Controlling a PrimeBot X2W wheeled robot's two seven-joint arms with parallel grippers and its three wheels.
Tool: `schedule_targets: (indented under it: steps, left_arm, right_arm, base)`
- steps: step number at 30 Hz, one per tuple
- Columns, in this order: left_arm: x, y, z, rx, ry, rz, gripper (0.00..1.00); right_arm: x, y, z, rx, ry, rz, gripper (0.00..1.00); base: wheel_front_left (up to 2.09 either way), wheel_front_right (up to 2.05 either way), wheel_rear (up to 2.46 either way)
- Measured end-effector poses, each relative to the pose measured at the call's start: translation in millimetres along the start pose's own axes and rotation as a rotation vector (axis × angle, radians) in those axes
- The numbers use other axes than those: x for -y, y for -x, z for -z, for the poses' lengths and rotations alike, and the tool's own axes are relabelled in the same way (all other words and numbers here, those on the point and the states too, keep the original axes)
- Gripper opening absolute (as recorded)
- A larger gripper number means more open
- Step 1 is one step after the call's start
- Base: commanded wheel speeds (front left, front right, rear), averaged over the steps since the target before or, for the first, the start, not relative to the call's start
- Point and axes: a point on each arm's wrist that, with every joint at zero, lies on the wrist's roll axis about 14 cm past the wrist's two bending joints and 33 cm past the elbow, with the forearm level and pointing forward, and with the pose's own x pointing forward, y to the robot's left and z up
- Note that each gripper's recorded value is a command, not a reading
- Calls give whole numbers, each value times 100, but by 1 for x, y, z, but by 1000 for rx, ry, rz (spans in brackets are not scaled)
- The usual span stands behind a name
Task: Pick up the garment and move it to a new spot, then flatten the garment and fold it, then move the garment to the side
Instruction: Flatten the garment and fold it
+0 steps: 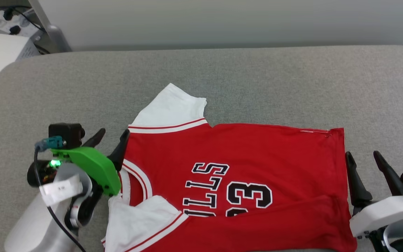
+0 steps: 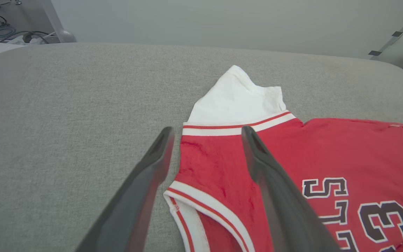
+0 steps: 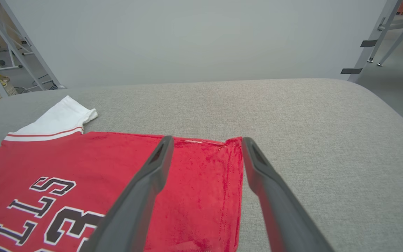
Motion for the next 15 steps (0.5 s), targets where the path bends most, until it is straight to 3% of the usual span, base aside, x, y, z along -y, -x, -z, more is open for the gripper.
schedule_targets:
  steps: [7, 15]
  left_arm:
    - [9, -62, -32, 0, -68, 106, 100]
    - [12, -133, -13, -332, -149, 204, 100]
  right_arm:
    - [1, -26, -13, 64, 12, 12, 100]
    - [15, -47, 13, 15, -6, 57, 100]
  base:
    - [0, 0, 0]
    - [0, 0, 0]
